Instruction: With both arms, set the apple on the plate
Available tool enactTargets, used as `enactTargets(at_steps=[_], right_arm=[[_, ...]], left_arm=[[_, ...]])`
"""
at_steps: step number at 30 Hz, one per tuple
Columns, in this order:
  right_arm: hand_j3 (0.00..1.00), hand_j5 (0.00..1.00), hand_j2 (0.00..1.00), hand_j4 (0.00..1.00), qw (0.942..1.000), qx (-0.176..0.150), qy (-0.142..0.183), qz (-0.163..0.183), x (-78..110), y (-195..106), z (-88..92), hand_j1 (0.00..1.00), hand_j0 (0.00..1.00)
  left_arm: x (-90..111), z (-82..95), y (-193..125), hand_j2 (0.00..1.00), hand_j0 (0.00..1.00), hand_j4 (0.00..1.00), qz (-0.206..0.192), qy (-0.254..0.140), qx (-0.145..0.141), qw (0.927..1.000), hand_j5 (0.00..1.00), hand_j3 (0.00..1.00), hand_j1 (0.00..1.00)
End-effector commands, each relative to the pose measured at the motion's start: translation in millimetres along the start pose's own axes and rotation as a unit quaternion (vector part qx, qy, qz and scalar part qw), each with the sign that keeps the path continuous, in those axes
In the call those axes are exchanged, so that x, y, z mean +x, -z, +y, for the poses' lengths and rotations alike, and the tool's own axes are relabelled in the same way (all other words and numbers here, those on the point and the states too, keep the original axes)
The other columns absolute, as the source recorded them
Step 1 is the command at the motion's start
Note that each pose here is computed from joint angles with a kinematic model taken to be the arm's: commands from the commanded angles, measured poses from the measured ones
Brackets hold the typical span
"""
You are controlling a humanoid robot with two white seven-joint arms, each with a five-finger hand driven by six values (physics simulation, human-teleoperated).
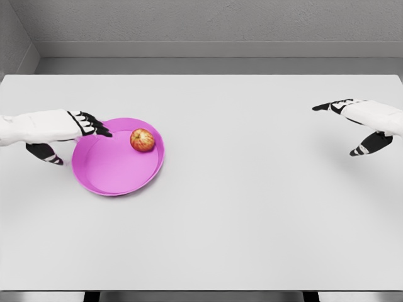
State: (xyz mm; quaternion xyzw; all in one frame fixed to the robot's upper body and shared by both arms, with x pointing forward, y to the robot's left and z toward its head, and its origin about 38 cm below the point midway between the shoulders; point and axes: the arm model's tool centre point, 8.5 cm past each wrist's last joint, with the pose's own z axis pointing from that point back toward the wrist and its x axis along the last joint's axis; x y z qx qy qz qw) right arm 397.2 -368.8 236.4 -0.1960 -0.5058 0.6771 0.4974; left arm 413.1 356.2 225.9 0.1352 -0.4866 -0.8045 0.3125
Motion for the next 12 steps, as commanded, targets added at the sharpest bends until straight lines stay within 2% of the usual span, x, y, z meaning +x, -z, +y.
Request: enactTargets(at_steps=[1,12], right_arm=[[1.0,1.0,1.0,1.0,1.0,0.0,0.001,0.001,-0.5,-0.4,-0.1,1.0,1.0],[1.0,1.0,1.0,1.0,1.0,0.0,0.001,0.001,-0.5,-0.4,-0.3,1.0,1.0]], left_arm=[[-2.9,12.4,-11.2,1.0,1.0,1.0,0.008,0.001,0.019,0.9998,1.0,1.0,1.0],[-1.6,9.7,-6.8,1.0,1.0,1.0,0.005,0.001,0.015,0.9999,1.0,1.0,1.0]])
